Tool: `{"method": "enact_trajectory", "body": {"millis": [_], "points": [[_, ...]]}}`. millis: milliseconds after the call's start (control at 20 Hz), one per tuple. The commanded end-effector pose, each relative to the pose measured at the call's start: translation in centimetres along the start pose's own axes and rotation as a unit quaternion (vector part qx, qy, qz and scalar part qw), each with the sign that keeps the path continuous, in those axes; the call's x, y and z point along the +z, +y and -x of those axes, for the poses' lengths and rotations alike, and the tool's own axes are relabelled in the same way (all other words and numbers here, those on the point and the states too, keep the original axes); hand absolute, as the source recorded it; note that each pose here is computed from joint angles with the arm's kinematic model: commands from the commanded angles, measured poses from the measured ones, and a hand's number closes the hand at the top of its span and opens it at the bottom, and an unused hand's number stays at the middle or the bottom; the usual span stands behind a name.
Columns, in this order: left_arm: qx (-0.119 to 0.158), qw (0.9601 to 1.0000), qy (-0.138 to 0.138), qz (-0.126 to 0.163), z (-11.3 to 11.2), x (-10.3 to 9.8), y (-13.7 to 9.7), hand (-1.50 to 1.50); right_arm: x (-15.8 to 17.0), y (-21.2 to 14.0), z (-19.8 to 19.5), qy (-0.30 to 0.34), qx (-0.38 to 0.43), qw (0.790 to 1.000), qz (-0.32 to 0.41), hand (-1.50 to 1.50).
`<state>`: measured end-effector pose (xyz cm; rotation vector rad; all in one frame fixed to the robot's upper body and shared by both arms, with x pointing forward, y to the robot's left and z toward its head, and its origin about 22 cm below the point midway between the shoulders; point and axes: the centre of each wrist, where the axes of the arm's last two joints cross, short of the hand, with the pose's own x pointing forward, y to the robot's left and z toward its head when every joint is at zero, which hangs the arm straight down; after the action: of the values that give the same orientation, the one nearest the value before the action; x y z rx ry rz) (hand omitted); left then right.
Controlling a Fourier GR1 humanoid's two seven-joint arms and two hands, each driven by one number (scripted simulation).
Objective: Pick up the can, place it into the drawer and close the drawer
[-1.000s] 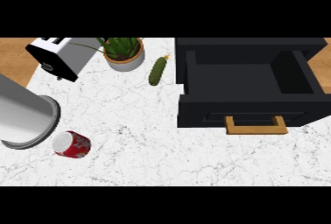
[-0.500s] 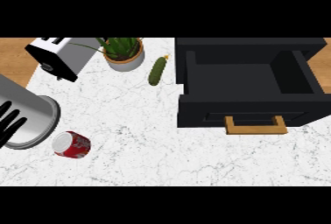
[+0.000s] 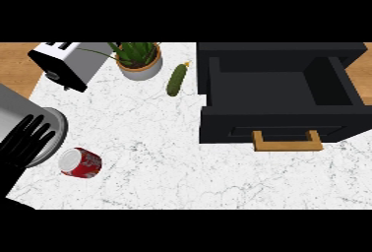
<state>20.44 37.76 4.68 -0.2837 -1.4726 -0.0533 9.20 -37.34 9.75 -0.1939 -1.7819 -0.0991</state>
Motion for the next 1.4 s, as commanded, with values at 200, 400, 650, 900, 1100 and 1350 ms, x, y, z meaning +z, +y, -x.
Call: {"method": "enact_trajectory", "body": {"millis": [200, 400, 650, 900, 1100, 1350], "points": [[-0.015, 0.9992, 0.015, -0.034, 4.5, -1.1, -0.8, -1.50, 0.7, -1.8, 1.2, 0.002, 0.006, 1.000, 0.005, -1.50], [-0.020, 0.9984, 0.003, -0.052, 6.6, 0.9, 1.9, -1.50, 1.3, -0.4, -1.3, 0.003, 0.004, 1.000, -0.001, -1.50], [-0.029, 0.9974, 0.014, -0.065, 8.1, 0.4, 4.5, -1.50, 0.4, 0.6, -0.2, -0.001, -0.004, 1.000, 0.000, -1.50], [-0.027, 0.9964, 0.018, -0.078, 9.7, -1.1, 4.5, -1.50, 1.4, -1.1, -0.6, 0.001, 0.002, 1.000, 0.000, -1.50], [-0.019, 0.9971, 0.037, -0.064, 11.7, -1.7, 5.7, -1.50, 1.3, -2.8, -1.1, -0.008, 0.005, 1.000, 0.008, -1.50], [-0.002, 0.9962, 0.041, -0.077, 14.8, -0.3, 5.6, -1.50, 2.1, 0.1, -1.1, 0.002, 0.008, 1.000, 0.003, -1.50]]}}
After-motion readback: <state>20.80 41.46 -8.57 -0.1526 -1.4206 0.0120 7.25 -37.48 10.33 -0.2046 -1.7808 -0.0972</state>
